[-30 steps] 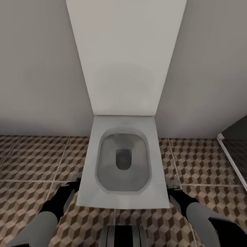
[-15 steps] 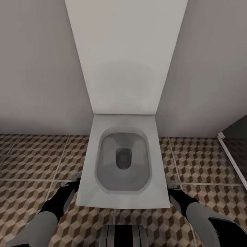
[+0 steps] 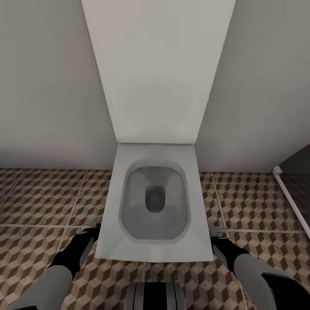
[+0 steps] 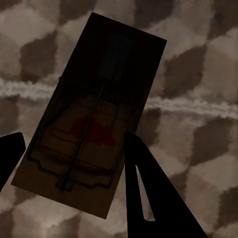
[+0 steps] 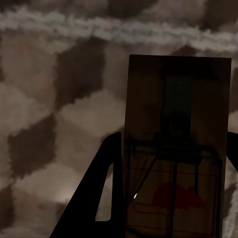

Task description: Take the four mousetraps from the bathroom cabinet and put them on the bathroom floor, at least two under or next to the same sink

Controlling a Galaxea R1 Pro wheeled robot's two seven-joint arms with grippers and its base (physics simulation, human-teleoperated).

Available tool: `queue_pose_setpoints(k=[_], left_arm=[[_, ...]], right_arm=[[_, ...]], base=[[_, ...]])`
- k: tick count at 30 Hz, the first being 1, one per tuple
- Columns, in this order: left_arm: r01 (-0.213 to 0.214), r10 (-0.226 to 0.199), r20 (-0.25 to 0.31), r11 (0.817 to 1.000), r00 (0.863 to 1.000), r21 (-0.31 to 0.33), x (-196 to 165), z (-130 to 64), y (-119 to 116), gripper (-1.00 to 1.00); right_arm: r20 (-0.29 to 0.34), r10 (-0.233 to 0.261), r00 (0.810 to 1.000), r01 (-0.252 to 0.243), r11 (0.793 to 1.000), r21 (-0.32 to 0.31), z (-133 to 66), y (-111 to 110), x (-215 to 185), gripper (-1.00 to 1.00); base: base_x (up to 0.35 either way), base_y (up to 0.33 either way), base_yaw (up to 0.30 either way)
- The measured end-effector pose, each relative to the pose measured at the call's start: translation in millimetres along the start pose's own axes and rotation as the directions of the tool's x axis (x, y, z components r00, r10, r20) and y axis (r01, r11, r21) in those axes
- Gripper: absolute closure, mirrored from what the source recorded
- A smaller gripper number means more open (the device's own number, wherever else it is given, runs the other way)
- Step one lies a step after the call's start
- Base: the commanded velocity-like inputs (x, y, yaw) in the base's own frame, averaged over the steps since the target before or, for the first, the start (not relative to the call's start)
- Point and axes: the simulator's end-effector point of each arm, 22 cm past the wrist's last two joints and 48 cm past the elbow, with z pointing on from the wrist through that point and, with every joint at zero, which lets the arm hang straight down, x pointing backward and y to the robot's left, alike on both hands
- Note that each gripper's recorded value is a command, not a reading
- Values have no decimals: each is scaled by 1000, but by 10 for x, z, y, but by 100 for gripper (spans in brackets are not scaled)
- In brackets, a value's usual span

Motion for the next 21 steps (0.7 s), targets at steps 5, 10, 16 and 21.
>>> queue_pose_setpoints(k=[5,10,16,21], left_arm=[[0,0,3,1000,1000,0,-6,0,0,100],[-1,1,-5,1000,1000,0,37,29,-1,100],[-2,2,-29,1000,1000,-2,167,112,1,100],[-4,4,-45,1000,999,-3,255,166,5,100]], right_arm=[[4,-1,1000,1,1000,0,0,0,-8,100],[-2,-2,1000,2,1000,0,30,7,27,100],[-24,-5,1000,5,1000,-3,119,28,143,100],[-38,-7,999,7,1000,-4,177,42,219,100]], base=[[0,0,0],[0,0,0],[0,0,0],[0,0,0]])
